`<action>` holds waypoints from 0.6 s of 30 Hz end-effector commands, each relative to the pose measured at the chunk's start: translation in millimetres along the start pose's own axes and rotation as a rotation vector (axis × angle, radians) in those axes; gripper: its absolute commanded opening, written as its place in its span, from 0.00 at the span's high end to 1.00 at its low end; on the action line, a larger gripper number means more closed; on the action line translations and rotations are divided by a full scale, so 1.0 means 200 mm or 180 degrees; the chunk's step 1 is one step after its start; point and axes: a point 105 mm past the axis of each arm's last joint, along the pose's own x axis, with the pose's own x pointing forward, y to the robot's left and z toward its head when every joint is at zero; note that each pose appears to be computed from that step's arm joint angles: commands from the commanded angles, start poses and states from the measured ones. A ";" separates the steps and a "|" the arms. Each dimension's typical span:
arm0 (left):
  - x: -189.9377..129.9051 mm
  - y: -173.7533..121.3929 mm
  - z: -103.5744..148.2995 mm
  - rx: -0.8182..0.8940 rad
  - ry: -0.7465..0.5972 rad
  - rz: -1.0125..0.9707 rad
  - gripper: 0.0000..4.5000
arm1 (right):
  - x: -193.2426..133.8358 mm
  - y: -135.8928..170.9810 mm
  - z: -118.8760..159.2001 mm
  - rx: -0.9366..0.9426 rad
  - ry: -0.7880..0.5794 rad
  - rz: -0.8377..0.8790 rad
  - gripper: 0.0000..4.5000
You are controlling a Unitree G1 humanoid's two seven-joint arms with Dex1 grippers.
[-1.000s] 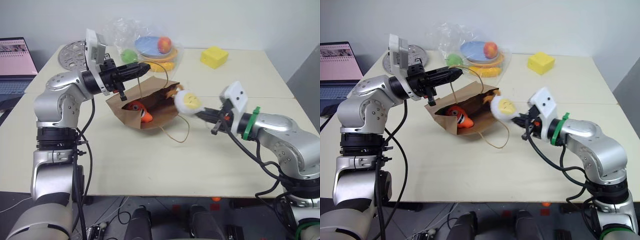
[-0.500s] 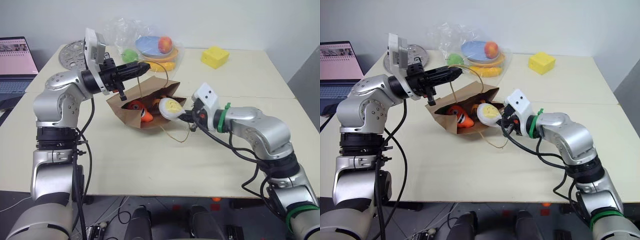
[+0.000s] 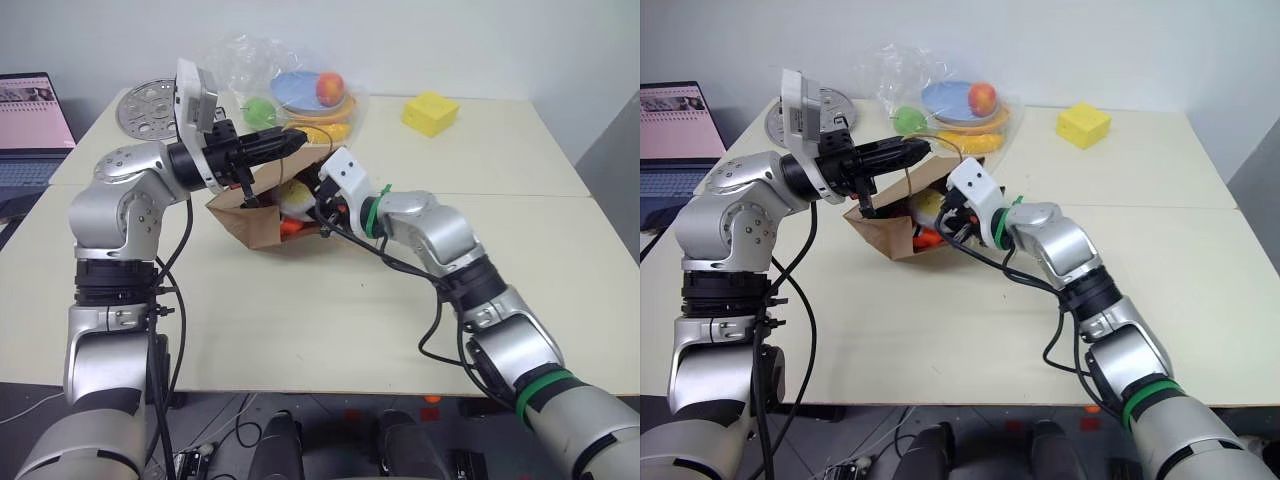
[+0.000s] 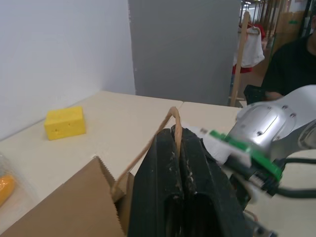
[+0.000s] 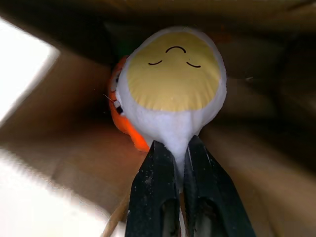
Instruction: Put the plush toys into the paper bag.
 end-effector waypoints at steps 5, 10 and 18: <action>-0.01 -0.02 0.07 0.0114 -0.0078 -0.0037 1.00 | 0.00 -0.11 0.07 -0.0038 -0.0229 -0.0221 0.88; 0.00 -0.02 0.07 0.0115 -0.0069 -0.0039 1.00 | -0.05 -0.14 0.07 -0.0051 -0.0287 -0.0319 0.50; 0.02 -0.01 0.06 0.0100 -0.0082 -0.0059 1.00 | -0.20 -0.18 0.09 -0.0082 -0.0443 -0.0506 0.01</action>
